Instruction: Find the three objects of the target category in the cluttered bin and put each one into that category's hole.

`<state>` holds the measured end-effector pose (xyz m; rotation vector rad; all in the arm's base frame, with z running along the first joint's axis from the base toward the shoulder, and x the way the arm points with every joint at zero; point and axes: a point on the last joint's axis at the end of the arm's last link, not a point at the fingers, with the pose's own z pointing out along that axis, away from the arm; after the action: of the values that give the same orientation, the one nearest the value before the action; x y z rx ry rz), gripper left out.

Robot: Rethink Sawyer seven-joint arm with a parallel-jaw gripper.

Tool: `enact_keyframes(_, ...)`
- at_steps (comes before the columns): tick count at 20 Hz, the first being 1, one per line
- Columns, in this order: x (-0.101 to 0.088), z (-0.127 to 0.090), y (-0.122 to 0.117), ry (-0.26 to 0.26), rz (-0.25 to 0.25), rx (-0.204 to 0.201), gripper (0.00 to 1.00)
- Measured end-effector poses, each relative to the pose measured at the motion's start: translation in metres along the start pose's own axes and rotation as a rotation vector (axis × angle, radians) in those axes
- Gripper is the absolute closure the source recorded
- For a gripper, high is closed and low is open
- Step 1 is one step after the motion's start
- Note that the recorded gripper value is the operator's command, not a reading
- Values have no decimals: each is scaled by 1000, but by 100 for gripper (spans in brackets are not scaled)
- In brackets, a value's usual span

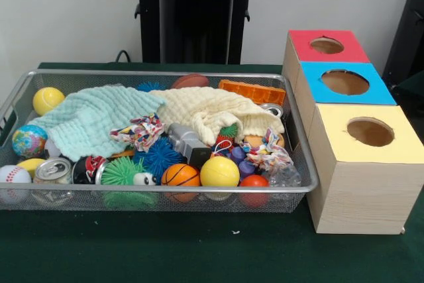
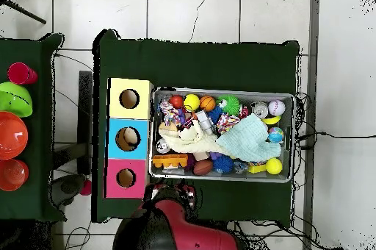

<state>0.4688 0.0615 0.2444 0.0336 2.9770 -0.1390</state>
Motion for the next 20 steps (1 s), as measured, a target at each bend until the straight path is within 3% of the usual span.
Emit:
enact_keyframes(9, -23, 18, -37, -35, 62, 27, 0)
enact_keyframes(20, -35, 67, -50, -220, 69, 83, 0)
